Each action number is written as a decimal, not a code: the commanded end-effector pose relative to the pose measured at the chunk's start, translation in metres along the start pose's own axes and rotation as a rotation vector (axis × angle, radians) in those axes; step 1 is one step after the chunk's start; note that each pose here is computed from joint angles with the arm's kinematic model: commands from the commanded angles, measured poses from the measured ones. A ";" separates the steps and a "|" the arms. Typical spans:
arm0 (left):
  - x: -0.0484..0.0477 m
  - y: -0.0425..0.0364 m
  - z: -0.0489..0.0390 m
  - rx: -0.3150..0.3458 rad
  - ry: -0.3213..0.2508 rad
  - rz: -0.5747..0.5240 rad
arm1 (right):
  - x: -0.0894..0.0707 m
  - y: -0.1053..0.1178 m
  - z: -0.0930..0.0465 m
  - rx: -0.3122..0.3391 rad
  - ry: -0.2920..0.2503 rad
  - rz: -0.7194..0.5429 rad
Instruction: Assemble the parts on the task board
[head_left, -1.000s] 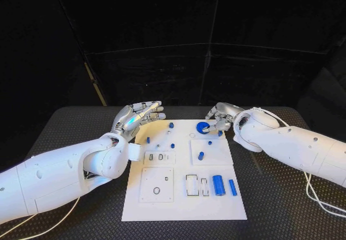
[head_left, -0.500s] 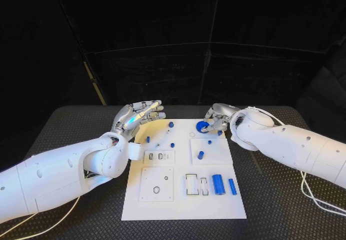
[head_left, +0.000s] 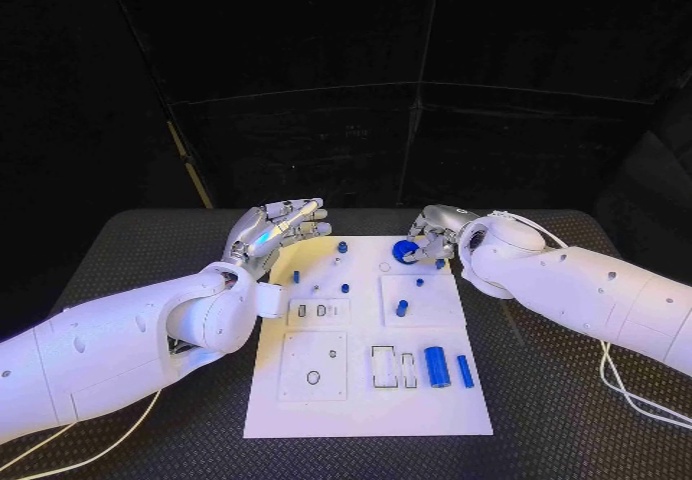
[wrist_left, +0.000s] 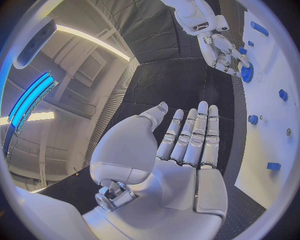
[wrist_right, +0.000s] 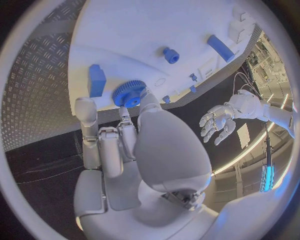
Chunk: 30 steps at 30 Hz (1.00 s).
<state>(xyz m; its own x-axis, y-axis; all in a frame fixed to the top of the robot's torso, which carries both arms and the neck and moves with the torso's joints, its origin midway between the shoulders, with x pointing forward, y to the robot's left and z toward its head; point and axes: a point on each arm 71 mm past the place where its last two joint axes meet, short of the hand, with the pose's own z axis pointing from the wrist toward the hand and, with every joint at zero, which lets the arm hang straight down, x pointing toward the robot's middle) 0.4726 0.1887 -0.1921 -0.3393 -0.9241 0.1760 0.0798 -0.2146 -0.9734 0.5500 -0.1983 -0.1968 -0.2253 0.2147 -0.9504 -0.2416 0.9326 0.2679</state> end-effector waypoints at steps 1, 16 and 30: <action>0.0014 -0.0018 0.0006 0.013 0.011 -0.006 | 0.001 0.002 0.001 -0.011 0.011 -0.032; 0.0012 -0.0018 0.0005 0.013 0.009 -0.005 | -0.001 0.009 0.002 -0.025 -0.028 -0.059; 0.0011 -0.0017 0.0006 0.013 0.008 -0.005 | -0.012 0.036 -0.007 -0.132 -0.181 -0.030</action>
<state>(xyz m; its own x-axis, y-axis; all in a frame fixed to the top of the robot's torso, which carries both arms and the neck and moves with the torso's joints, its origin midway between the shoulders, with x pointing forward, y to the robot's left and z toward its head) 0.4726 0.1887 -0.1921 -0.3389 -0.9242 0.1762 0.0794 -0.2147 -0.9734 0.5398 -0.1740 -0.1826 -0.1068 0.2266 -0.9681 -0.3351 0.9085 0.2496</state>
